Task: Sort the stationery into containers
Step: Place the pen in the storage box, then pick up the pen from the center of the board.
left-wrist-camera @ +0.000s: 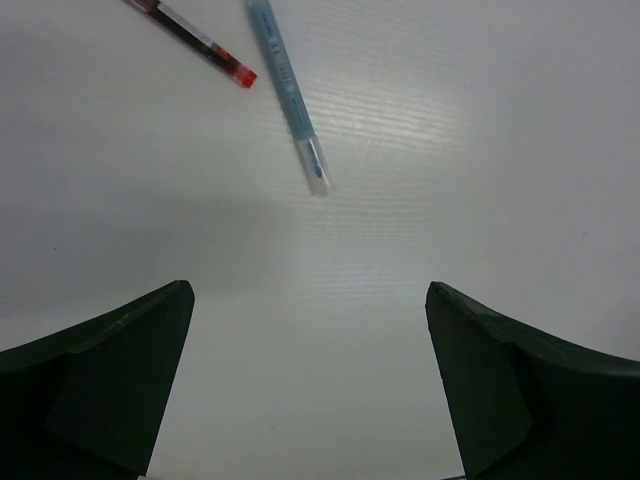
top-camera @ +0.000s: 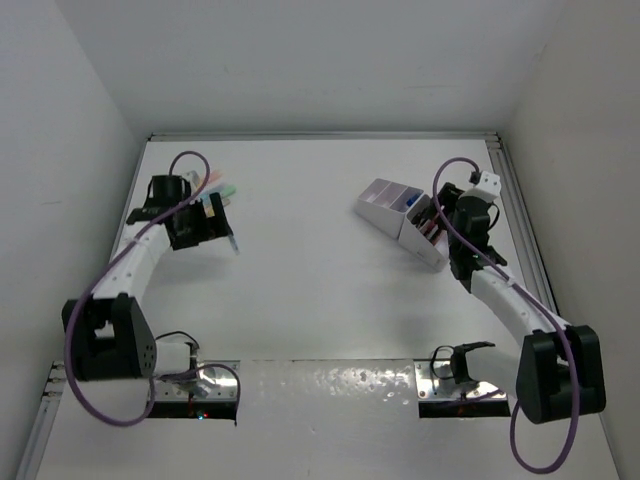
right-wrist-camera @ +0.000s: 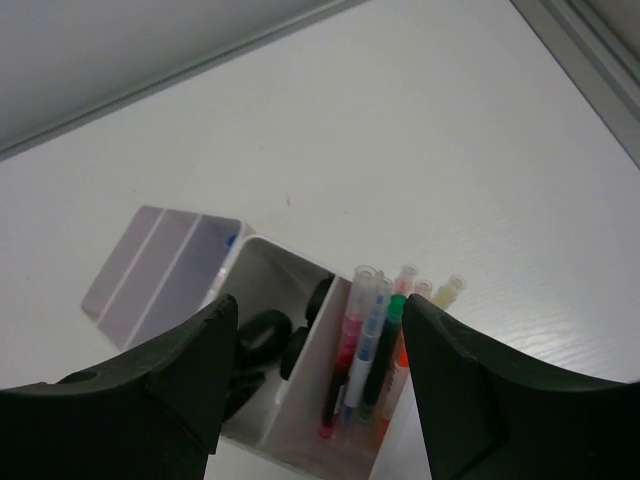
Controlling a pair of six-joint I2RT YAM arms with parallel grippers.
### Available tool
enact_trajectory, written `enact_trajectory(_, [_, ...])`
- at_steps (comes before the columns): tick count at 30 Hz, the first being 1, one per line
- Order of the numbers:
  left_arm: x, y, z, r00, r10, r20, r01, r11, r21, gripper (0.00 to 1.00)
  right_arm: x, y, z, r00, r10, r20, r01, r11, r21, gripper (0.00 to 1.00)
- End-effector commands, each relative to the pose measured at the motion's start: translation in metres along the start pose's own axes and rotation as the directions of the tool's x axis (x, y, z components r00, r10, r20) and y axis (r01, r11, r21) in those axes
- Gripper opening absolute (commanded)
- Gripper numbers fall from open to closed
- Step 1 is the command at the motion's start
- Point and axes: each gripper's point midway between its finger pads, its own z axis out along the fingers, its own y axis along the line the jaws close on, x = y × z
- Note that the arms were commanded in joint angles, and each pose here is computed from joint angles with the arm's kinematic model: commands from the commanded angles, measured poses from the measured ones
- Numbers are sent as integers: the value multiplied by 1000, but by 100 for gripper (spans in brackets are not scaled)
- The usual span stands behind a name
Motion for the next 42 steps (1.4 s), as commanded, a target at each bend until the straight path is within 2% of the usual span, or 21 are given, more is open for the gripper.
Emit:
enact_trajectory(1, [-33,12,7,998,-50,-32,48,996,-76,100,-41,13,-11,996,-58,69,58,998,-1,66])
enact_trajectory(5, [-53,21,31,984,-152,-93,145,986,-79,98,-49,23,-22,994,-54,91,57,998,-34,66])
enact_trajectory(6, [-64,21,34,984,-163,-72,158,985,-62,91,-50,25,-24,994,-56,94,60,997,-38,66])
enact_trajectory(8, [-63,25,49,979,-181,-96,174,982,-77,82,-52,29,-30,993,-58,106,64,997,-49,67])
enact_trajectory(9, [-69,30,52,979,-188,-80,180,979,-97,71,-52,29,-32,992,-60,109,65,997,-47,67])
enact_trajectory(11, [-66,40,67,972,-209,-103,196,973,-124,63,-54,32,-36,991,-66,119,72,996,-51,67])
enact_trajectory(12, [-75,43,70,974,-211,-84,200,971,-130,52,-56,32,-37,990,-66,126,72,996,-43,67])
enact_trajectory(13, [-73,47,79,971,-217,-97,202,969,-142,49,-58,34,-37,989,-65,130,71,996,-44,67])
enact_trajectory(17, [-79,54,96,974,-217,-72,202,964,-171,46,-61,36,-38,989,-66,134,70,997,-29,67])
enact_trajectory(26, [-74,67,124,972,-222,-77,199,951,-236,55,-57,45,-40,985,-130,116,137,989,-48,67])
enact_trajectory(29, [-69,73,131,971,-221,-86,191,944,-268,55,-55,48,-43,982,-138,128,147,987,-60,68])
enact_trajectory(31, [-66,76,136,970,-225,-94,191,941,-280,47,-55,46,-46,981,-142,133,151,987,-58,68])
enact_trajectory(34, [-66,78,137,971,-217,-100,180,940,-290,44,-56,43,-51,978,-155,139,164,985,-54,68])
enact_trajectory(36, [-59,82,134,965,-234,-119,189,934,-303,37,-57,40,-55,977,-158,146,167,985,-52,68])
enact_trajectory(37, [-55,86,133,958,-259,-125,210,927,-312,29,-58,40,-56,976,-157,151,167,984,-54,68])
enact_trajectory(42, [-30,104,120,930,-322,-177,248,905,-346,15,-67,40,-66,971,-153,185,168,983,-68,68])
